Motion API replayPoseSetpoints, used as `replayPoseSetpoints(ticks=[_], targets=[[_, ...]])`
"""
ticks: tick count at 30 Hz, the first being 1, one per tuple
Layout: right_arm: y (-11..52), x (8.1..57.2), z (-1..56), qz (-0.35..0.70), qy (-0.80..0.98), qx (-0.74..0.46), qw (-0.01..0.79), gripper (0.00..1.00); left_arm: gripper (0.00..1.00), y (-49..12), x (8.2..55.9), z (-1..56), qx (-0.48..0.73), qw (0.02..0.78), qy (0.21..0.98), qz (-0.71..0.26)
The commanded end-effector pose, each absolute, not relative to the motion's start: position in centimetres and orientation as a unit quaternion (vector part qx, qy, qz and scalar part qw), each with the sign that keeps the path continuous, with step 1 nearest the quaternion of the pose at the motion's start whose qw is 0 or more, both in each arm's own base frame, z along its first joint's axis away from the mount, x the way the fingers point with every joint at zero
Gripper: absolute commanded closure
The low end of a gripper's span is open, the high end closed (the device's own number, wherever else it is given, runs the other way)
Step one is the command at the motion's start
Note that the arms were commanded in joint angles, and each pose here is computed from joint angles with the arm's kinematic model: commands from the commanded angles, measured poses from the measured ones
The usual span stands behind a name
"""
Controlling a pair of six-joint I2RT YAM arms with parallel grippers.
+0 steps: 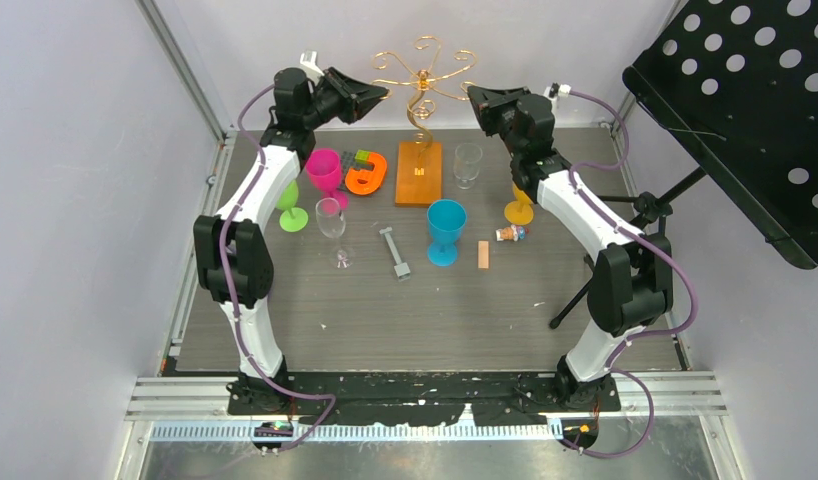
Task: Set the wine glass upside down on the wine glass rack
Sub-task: Move the wine rack to the center of the board.
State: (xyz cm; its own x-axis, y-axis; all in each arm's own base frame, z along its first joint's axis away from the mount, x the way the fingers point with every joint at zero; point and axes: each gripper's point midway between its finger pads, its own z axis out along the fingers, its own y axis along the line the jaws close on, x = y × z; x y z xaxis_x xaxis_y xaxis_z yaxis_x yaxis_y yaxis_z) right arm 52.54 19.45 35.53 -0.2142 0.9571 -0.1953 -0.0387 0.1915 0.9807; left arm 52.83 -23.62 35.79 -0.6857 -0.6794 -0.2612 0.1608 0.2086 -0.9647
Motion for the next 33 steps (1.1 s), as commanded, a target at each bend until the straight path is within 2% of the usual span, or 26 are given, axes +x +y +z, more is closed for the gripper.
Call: replayPoseSetpoints(ticks=[1,6,33], targets=[[19.9,52.4,38.7,0.524,0.579,0.362,0.509,0.94,0.88,-24.0,52.1,40.0,-0.149,0.38,0.67,-0.62],[19.9,52.2,38.5,0.523,0.584,0.361,0.506,0.95,1.0,-23.9,51.8,40.4,-0.147,0.382,0.668,-0.621],[21.5,48.6,39.8,0.503,0.627,0.332,0.494,0.94,1.0,-22.3,48.2,42.3,-0.145,0.392,0.667,-0.617]])
